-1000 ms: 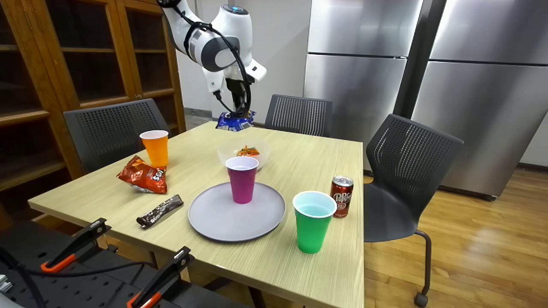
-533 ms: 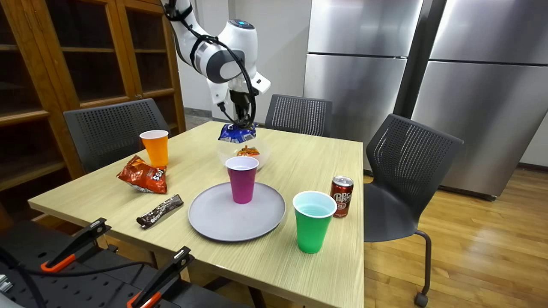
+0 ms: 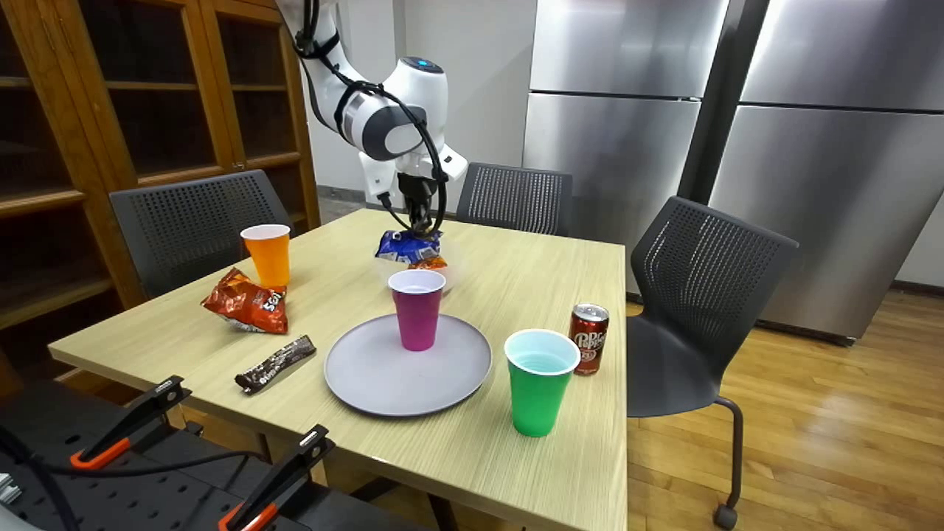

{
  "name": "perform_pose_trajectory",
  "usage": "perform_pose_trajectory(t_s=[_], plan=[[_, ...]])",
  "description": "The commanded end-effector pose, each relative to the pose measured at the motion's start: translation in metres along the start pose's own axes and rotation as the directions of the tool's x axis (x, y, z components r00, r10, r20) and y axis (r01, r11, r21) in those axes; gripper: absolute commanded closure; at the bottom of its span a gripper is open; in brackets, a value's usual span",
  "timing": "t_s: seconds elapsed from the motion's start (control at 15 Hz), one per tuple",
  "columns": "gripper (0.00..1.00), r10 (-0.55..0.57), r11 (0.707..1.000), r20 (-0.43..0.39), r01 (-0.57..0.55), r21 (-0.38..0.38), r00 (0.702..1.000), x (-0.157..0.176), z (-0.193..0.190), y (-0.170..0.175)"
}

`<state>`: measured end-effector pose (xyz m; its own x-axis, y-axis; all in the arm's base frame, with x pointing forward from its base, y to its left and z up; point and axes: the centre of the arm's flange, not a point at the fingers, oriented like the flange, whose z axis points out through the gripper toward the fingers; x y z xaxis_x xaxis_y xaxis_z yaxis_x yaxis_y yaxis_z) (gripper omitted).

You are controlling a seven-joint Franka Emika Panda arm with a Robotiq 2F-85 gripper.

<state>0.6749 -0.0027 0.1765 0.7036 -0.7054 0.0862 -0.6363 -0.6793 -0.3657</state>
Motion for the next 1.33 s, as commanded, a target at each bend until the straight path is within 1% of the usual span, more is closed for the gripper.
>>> perform_pose_trajectory(t_s=[0.0, 0.07, 0.13, 0.2, 0.33, 0.67, 0.87, 1.27], plan=[[1.0, -0.023, 1.0, 0.023, 0.023, -0.004, 0.999, 0.01, 0.003, -0.011], [1.0, -0.024, 1.0, 0.025, 0.024, -0.003, 0.999, 0.011, 0.003, -0.012], [0.89, -0.024, 1.0, 0.028, 0.024, -0.002, 0.999, 0.011, 0.002, -0.013], [0.73, -0.025, 1.0, 0.027, 0.025, 0.0, 0.999, 0.011, 0.0, -0.014], [0.6, -0.027, 1.0, 0.021, 0.027, 0.007, 0.999, 0.011, -0.004, -0.017], [0.22, -0.029, 0.999, 0.0, 0.029, 0.024, 1.0, 0.008, -0.016, -0.019], [0.01, -0.033, 0.999, -0.015, 0.034, 0.041, 0.999, 0.004, -0.029, -0.02], [0.0, -0.069, 0.995, -0.042, 0.072, 0.071, 0.997, -0.016, -0.065, -0.027]])
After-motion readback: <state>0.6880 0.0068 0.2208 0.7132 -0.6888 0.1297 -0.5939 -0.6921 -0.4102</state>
